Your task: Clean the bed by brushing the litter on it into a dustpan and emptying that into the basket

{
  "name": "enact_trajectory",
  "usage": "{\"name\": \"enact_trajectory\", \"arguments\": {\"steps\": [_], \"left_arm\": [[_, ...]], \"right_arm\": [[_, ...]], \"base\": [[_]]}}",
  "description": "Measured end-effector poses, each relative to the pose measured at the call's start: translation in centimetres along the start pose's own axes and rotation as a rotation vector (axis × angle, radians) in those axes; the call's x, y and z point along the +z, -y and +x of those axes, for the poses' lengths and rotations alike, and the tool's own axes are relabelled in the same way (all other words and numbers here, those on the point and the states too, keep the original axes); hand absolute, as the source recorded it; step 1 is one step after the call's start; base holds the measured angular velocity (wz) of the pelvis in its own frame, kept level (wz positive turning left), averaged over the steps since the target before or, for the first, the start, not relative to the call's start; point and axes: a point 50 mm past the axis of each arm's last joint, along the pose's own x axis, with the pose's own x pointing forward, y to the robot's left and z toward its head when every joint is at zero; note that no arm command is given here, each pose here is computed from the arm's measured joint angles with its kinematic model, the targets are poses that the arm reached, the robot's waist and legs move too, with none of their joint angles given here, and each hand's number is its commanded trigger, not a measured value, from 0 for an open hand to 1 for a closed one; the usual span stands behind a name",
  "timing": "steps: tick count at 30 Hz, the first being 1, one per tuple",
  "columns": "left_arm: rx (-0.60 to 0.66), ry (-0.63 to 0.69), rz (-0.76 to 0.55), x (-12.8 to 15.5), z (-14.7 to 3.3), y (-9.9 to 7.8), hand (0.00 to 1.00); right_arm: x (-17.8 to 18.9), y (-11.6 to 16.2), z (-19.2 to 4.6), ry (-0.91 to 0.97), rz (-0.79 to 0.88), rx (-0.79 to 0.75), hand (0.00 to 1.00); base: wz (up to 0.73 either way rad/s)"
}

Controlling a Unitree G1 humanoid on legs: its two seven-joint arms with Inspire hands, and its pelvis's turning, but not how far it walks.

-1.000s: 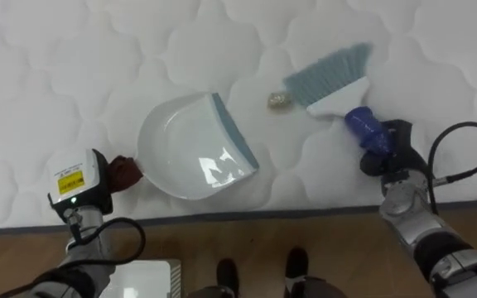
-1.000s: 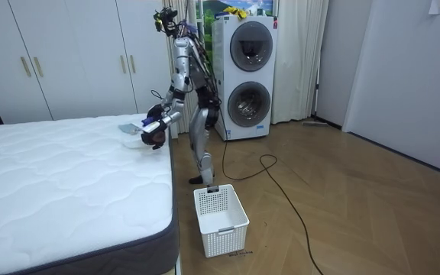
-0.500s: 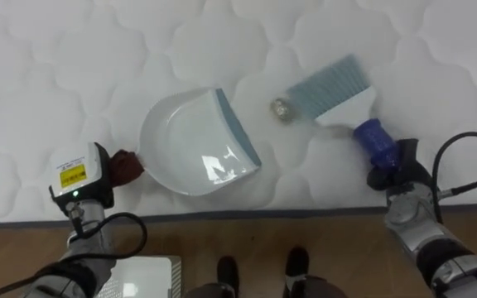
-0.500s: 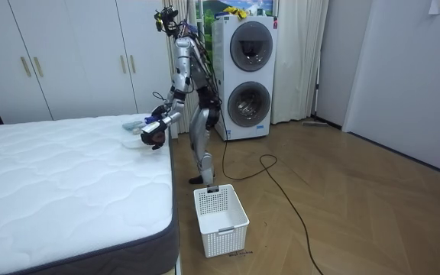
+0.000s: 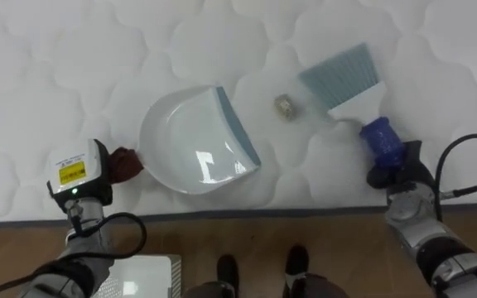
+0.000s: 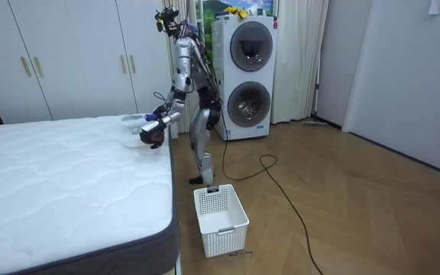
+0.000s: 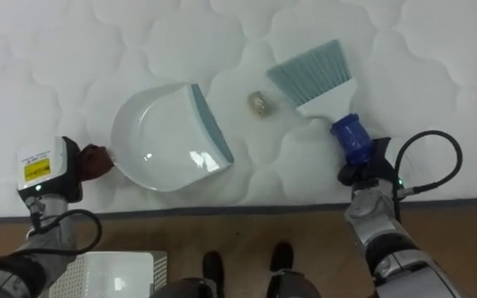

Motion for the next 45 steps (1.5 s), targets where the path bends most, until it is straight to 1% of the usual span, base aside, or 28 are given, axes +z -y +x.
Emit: {"name": "enact_trajectory", "arguments": {"steps": [6,9,12,15,17,21,23,26,28,32,39,41,45], "left_arm": [[0.004,-0.014,0.025,-0.4,0.1,-0.1,1.00],[0.015,-0.005,0.056,-0.7,0.3,-0.4,1.00],[0.058,-0.007,0.069,-1.1,0.9,-1.1,1.00],[0.088,-0.006,0.094,-1.8,1.5,-1.8,1.00],[0.123,0.015,0.126,-2.0,2.0,-2.5,1.00],[0.164,0.033,0.151,-2.1,2.8,-3.5,1.00],[0.200,0.033,0.185,-3.1,3.2,-4.2,1.00],[0.215,0.044,0.214,-3.5,3.5,-4.8,1.00],[0.215,0.046,0.218,-3.5,3.5,-4.8,1.00],[0.226,0.047,0.219,-3.3,3.7,-5.0,1.00],[0.234,0.051,0.221,-3.1,3.9,-5.2,1.00],[0.228,0.049,0.229,-3.1,3.9,-5.2,1.00],[0.242,0.055,0.228,-2.7,4.2,-5.6,1.00]], "right_arm": [[-1.0,0.9,0.3,-0.035,-0.061,-0.018,1.00],[-2.1,2.0,0.7,-0.080,-0.105,-0.042,1.00],[-3.0,3.5,1.2,-0.109,-0.148,-0.077,1.00],[-3.6,5.2,1.6,-0.112,-0.246,-0.114,1.00],[-3.3,6.7,2.2,-0.094,-0.326,-0.152,1.00],[-2.3,9.2,3.1,-0.057,-0.389,-0.214,1.00],[-1.3,10.7,3.6,-0.031,-0.421,-0.256,1.00],[-0.5,12.0,4.0,-0.004,-0.455,-0.301,1.00],[0.1,12.2,4.1,0.025,-0.487,-0.312,1.00],[0.9,11.9,4.1,0.114,-0.655,-0.307,1.00],[3.5,12.0,4.3,0.240,-0.860,-0.337,1.00],[4.1,11.7,4.3,0.301,-0.970,-0.341,1.00],[5.7,11.1,4.1,0.415,-1.125,-0.362,1.00]], "base": [[-0.03],[-0.03],[0.00],[0.00],[-0.05],[-0.04],[-0.07],[0.00],[0.00],[0.00],[0.00],[0.00],[0.00]]}}
